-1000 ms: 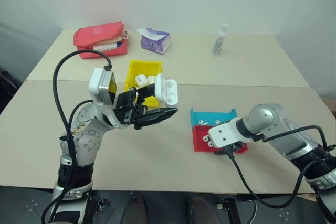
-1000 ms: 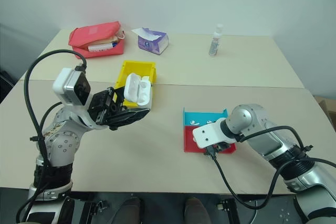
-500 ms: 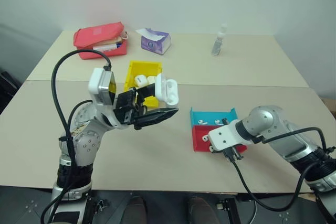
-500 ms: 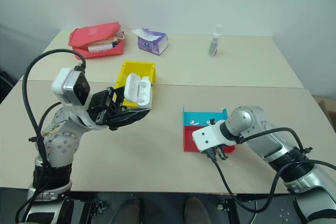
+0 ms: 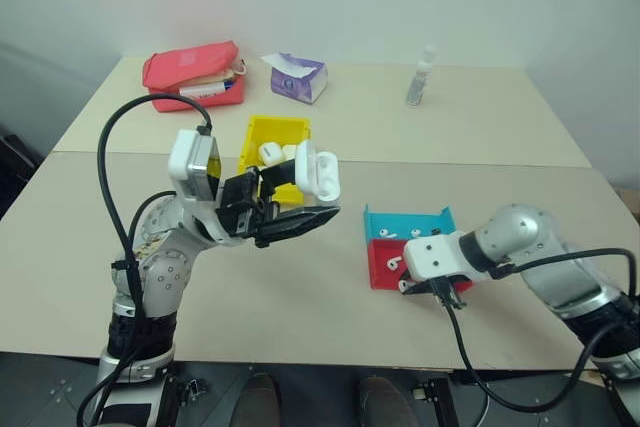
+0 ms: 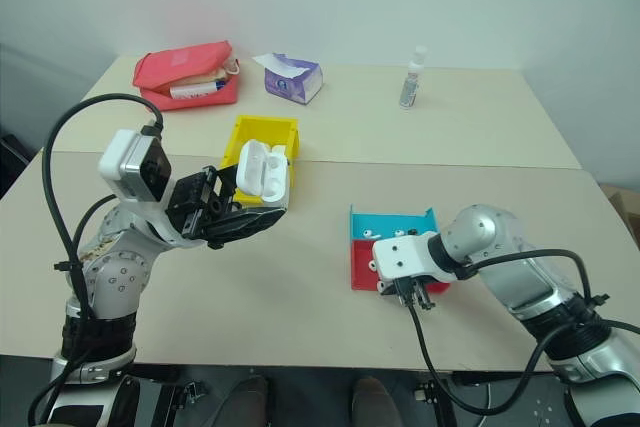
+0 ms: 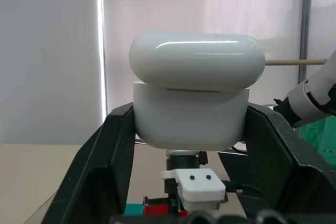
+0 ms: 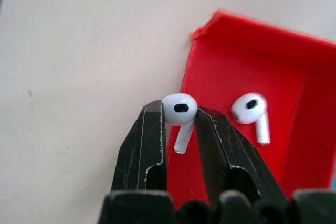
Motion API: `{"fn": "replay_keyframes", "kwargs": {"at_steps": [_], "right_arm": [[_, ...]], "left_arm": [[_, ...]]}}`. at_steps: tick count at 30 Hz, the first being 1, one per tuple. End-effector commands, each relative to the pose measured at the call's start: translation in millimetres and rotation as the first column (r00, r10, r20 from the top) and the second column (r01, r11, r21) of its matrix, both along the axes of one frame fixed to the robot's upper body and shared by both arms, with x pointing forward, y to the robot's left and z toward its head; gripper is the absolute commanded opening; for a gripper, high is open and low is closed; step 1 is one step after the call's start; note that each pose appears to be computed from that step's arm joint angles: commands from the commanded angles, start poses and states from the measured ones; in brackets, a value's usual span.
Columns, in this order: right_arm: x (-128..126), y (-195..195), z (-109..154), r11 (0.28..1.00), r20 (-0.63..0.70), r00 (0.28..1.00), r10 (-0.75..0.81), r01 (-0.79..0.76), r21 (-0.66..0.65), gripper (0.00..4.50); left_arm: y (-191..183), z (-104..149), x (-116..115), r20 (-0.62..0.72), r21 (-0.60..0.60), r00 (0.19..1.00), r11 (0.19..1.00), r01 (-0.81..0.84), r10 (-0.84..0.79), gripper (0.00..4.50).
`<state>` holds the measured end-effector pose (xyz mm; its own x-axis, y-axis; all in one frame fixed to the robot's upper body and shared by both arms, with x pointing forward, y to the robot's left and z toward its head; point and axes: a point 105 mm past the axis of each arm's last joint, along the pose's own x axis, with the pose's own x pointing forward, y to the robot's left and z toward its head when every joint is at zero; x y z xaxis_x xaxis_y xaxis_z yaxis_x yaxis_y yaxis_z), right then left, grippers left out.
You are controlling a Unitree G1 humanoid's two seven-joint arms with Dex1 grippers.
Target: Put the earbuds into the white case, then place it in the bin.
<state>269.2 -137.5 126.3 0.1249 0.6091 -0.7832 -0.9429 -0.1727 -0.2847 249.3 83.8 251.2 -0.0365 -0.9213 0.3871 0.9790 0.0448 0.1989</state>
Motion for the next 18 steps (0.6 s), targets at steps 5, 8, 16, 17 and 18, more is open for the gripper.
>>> {"fn": "replay_keyframes", "kwargs": {"at_steps": [5,8,16,17,18], "right_arm": [[11.1,4.3,85.0,0.807,0.034,0.969,-0.247,0.186,0.561,0.64],[9.5,5.0,116.9,0.665,0.017,0.958,-0.288,0.187,0.723,0.64],[-8.3,25.3,179.1,0.285,-0.032,0.962,-0.273,0.113,0.952,0.64],[-11.0,30.3,183.7,0.258,-0.04,0.965,-0.258,0.109,0.96,0.64],[-13.7,35.0,188.0,0.238,-0.041,0.969,-0.246,0.101,0.966,0.64]], "left_arm": [[-2.4,7.5,-0.8,0.028,-0.017,0.999,0.999,0.035,-0.035,2.79],[-6.3,9.7,3.0,0.025,-0.017,0.999,0.999,0.042,-0.042,2.79],[-15.7,15.2,12.6,0.016,-0.015,0.995,0.995,0.096,-0.095,2.79],[-16.6,16.1,14.3,0.012,-0.016,0.995,0.995,0.098,-0.097,2.79],[-17.3,16.8,15.7,0.008,-0.017,0.995,0.995,0.101,-0.101,2.79]]}}
